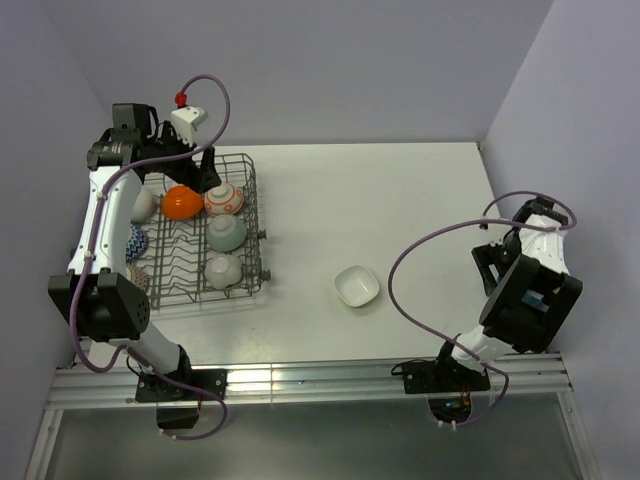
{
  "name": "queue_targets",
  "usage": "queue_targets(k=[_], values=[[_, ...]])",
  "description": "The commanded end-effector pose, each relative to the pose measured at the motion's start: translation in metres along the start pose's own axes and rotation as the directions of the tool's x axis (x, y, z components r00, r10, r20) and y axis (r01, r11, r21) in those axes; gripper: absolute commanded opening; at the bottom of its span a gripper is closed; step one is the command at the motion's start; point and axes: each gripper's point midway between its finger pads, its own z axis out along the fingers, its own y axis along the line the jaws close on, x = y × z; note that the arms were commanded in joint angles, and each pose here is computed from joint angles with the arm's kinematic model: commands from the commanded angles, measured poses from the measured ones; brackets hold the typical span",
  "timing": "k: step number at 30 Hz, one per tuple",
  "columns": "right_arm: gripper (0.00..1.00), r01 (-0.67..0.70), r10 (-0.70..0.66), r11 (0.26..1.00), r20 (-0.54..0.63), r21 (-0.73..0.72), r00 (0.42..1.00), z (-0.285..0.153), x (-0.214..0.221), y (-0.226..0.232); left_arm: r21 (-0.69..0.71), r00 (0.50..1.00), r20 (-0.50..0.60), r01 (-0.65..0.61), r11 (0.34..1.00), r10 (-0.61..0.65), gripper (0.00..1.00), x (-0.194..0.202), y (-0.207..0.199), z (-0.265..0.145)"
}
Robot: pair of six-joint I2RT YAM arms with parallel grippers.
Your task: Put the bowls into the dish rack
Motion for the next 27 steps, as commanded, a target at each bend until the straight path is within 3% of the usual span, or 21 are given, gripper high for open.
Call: queue_targets(k=[1,8,19,22,27], values=[[0.83,0.024,-0.023,0.998,-0.026,0.050,0.999,0.020,0.002,-0.017,0.003,0.998,0.057,-0.027,1.000,0.027,0.99,-0.016,-0.009,-0.011],[0.74,0.047,-0.044,0.998,-0.055,0.051,0.998,0.042,0.014,-0.026,0.010,0.998,0.053,-0.024,1.000,0.024,1.00,-0.012,-0.012,-0.012],[0.45,0.100,-0.095,0.994,-0.093,0.050,0.991,0.066,0.032,-0.034,0.000,0.997,0.061,0.038,0.999,-0.038,0.96,-0.011,-0.010,-0.007],[0.33,0.107,-0.105,0.994,-0.079,0.026,0.991,0.067,0.029,-0.031,-0.010,0.994,0.059,0.088,0.996,-0.088,0.95,-0.010,-0.008,-0.006],[0.00,0.163,-0.164,0.986,-0.056,-0.027,0.985,0.056,0.025,-0.015,0.015,0.992,0.069,0.104,0.994,-0.105,0.99,-0.010,-0.014,-0.008]])
